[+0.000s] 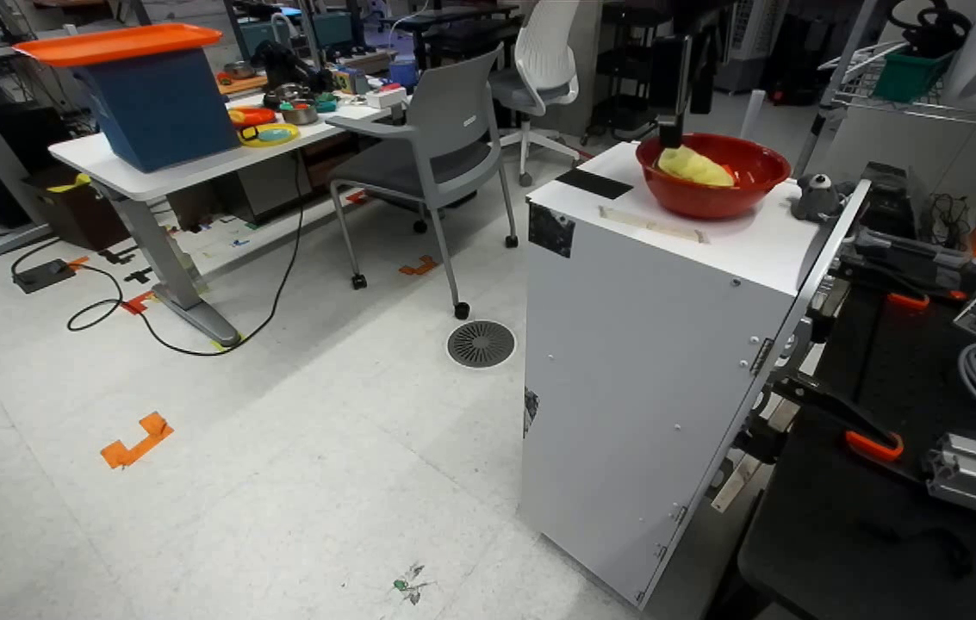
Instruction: Remove the yellow plushy from the red bowl and put it on the counter
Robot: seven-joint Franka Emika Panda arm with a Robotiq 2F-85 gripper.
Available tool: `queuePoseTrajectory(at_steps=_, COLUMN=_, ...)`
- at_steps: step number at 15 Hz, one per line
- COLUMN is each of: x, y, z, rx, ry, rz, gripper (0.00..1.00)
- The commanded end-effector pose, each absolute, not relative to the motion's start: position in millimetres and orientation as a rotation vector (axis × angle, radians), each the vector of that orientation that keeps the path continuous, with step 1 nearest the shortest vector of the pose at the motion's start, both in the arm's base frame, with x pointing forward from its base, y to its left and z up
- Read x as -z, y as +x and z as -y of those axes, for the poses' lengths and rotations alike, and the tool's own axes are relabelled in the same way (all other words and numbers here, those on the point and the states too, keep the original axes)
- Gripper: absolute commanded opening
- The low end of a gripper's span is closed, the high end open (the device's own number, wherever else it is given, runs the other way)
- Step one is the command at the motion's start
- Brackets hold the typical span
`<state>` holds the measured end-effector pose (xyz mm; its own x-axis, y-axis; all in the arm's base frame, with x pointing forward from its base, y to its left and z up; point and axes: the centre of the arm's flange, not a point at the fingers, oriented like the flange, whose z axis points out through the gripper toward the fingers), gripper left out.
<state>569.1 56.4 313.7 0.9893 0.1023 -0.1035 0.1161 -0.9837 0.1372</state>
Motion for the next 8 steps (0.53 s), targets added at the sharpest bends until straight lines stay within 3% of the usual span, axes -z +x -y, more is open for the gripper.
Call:
queuePoseTrajectory(at_steps=1, x=-312.7, y=578.2, z=-59.7, rx=0.125, ry=3.002, rz=-0.16, gripper=1.0)
queuePoseTrajectory(at_steps=8, x=-309.5, y=583.5, z=-69.7, rx=0.072, ry=3.004, rz=0.042, gripper=1.0)
